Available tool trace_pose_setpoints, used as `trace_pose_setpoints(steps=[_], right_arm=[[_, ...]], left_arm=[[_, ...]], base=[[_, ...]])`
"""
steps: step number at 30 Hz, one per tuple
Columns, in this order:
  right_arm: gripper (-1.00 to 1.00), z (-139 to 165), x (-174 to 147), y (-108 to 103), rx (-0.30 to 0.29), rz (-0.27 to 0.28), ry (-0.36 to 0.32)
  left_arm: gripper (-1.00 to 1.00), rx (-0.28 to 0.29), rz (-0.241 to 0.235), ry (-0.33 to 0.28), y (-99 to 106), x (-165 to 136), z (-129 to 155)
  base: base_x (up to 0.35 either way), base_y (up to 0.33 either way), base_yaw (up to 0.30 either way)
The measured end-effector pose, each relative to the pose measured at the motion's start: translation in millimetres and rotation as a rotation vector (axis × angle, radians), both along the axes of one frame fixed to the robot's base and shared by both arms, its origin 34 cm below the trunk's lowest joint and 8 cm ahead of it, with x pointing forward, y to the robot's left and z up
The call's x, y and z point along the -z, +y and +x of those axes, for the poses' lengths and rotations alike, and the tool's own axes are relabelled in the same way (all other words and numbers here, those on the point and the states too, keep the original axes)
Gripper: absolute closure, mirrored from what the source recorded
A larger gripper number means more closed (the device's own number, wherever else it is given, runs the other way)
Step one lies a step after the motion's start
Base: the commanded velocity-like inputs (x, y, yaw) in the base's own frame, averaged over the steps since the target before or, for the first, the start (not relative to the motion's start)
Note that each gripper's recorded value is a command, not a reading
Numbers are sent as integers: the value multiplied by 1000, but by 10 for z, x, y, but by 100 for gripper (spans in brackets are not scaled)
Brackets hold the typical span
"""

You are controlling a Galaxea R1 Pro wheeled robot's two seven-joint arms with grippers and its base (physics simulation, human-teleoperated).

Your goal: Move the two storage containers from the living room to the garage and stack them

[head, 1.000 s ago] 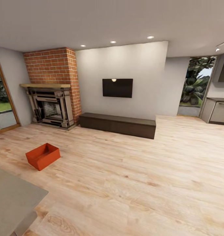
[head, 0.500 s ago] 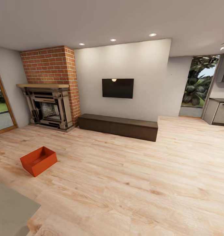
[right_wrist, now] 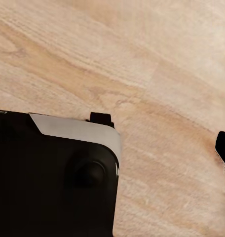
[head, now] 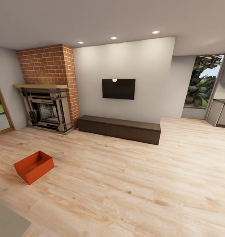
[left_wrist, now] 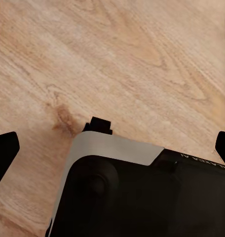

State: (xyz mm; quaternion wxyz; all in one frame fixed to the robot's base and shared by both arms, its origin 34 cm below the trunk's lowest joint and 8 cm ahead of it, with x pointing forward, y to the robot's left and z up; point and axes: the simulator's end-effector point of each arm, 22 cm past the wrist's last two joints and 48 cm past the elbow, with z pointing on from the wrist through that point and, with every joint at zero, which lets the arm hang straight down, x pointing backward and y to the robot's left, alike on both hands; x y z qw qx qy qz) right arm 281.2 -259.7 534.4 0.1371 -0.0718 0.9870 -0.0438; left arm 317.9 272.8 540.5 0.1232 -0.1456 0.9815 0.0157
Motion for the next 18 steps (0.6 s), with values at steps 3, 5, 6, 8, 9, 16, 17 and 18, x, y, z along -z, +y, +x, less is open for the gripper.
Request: trace_pose_setpoints(steps=[3,5,6,8,9,16,17,18], right_arm=[[-100,0,0,0,1,0,0],[-100,0,0,0,1,0,0],[-100,0,0,0,1,0,0],[-100,0,0,-1,2,0,0],[-100,0,0,-1,2,0,0],[-100,0,0,0,0,0,0],[-100,0,0,0,0,0,0],[-100,0,0,0,0,0,0]], left_arm=[[-100,0,0,0,0,0,1],[-100,0,0,0,0,0,0],[-100,0,0,0,-1,0,1],[-100,0,0,0,-1,0,1],[-100,0,0,0,0,0,-1],[-100,-1,0,-1,1,0,1],[-100,0,0,-1,0,0,2],[-100,0,0,-1,0,-1,2]], base=[[325,0,0],[325,0,0],[325,0,0],[325,0,0],[324,0,0],[325,0,0],[325,0,0],[325,0,0]])
